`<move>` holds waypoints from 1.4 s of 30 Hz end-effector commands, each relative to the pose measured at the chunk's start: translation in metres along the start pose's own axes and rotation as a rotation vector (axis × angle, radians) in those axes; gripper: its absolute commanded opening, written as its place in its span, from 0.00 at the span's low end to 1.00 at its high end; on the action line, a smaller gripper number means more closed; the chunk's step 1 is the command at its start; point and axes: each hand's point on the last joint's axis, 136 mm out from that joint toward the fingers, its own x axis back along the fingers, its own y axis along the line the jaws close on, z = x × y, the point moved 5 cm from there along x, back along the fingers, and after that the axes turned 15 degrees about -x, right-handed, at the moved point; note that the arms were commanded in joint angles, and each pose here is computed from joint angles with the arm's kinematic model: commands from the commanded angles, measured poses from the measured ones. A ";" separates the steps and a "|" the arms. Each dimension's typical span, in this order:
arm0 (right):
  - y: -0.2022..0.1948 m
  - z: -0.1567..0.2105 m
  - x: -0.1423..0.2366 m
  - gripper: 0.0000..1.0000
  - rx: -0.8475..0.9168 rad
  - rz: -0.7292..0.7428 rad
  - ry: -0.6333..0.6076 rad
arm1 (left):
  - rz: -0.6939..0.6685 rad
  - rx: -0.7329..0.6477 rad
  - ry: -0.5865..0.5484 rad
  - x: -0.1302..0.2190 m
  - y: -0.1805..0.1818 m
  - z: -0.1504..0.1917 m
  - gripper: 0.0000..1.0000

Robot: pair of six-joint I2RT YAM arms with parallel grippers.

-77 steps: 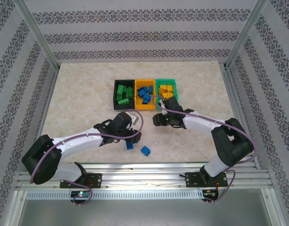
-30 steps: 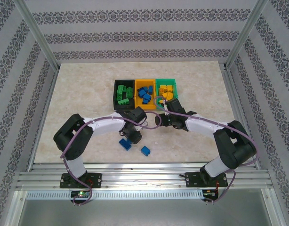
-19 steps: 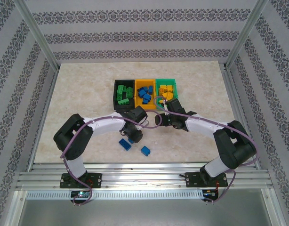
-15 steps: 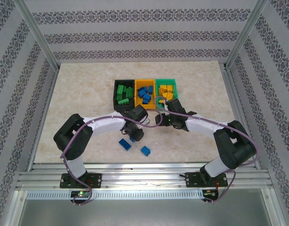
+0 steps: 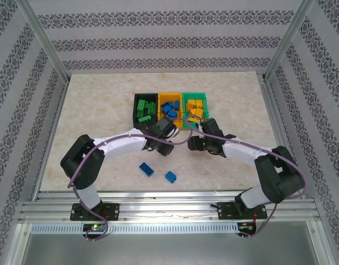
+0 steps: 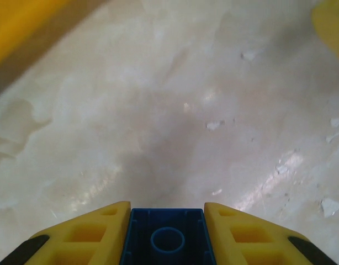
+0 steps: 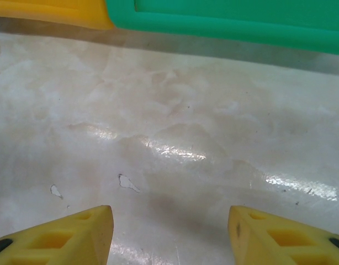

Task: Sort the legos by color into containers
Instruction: Pick up the lego from the middle-left of the table, then place the lego in the container.

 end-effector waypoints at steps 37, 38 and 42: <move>0.018 0.044 0.022 0.59 -0.001 -0.091 0.018 | -0.016 0.414 -0.417 0.020 0.130 -0.119 0.56; 0.023 0.047 0.021 0.59 0.008 -0.101 0.025 | -0.009 0.415 -0.422 0.023 0.127 -0.115 0.56; 0.042 0.061 0.018 0.59 0.071 -0.120 0.070 | 0.007 0.431 -0.442 0.031 0.116 -0.092 0.55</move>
